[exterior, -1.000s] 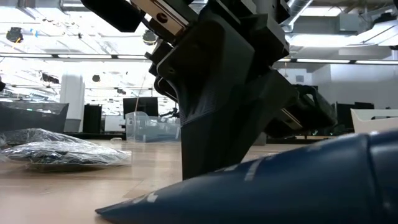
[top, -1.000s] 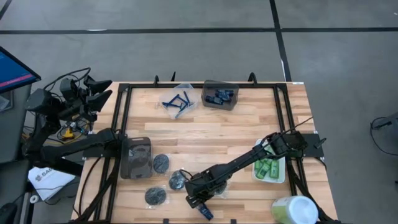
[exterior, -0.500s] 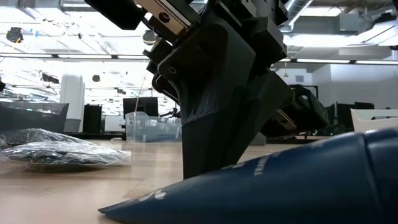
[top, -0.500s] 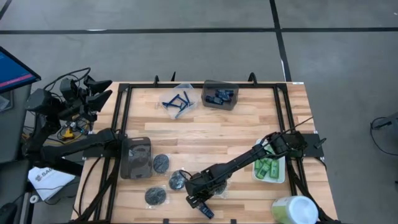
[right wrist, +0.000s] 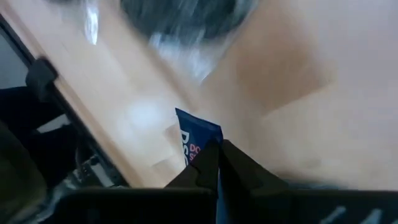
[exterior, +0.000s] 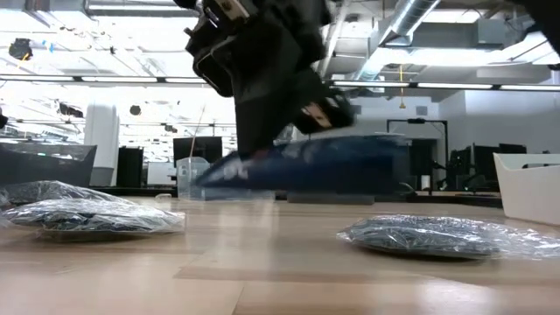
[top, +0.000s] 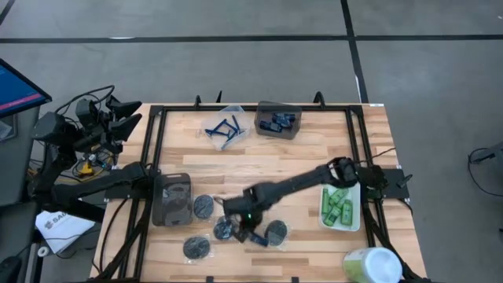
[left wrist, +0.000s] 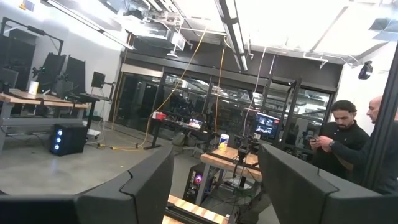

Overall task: Pick & Place Travel size toiletries
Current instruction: Put the blue shave cream into the top black bin

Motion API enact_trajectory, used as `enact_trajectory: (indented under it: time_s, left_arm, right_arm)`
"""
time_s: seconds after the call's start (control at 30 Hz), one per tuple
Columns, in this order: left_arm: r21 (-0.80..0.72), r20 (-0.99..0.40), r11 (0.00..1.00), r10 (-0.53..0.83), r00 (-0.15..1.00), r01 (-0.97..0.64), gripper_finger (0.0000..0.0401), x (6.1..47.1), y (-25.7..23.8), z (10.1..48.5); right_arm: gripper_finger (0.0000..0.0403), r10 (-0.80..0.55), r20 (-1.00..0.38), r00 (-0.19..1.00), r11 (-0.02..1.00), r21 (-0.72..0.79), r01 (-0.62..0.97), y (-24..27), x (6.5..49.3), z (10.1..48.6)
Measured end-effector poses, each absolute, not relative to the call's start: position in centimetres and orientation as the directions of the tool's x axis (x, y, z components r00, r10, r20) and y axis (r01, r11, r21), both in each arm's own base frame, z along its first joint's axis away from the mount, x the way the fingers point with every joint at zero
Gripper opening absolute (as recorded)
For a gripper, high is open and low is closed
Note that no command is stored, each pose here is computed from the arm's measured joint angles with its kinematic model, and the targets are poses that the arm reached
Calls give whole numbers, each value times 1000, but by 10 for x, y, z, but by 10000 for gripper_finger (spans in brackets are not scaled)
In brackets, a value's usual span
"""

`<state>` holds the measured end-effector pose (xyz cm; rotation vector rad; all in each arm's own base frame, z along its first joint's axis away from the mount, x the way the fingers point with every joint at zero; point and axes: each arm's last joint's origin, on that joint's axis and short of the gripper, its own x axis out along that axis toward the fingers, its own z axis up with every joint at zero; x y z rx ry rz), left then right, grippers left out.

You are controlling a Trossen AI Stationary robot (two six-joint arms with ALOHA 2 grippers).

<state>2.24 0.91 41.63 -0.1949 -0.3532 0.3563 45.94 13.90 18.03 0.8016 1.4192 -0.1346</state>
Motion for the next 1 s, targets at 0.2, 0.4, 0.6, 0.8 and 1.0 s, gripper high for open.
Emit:
enact_trajectory:
  time_s: [0.2, 0.4, 0.6, 0.8, 1.0]
  left_arm:
    - [-247, 302, 920, 373, 877, -306, 231, 22, 9, 416]
    - [-247, 302, 919, 373, 877, -306, 231, 22, 9, 416]
    - [-247, 302, 920, 373, 878, -305, 231, 22, 9, 416]
    - [-247, 301, 920, 373, 878, -306, 231, 22, 9, 416]
    - [-247, 301, 919, 373, 878, -306, 231, 22, 9, 416]
  right_arm:
    - [0, 282, -943, 177, 818, 333, 470, 75, 468, 208]
    - [0, 184, -968, 174, 858, 244, 452, 0, 467, 232]
    - [0, 67, -975, 213, 852, 167, 496, -85, 455, 266]
    - [0, -64, -976, 209, 788, 79, 610, -160, 424, 285]
    - [0, -160, -975, 156, 735, -12, 678, -212, 398, 288]
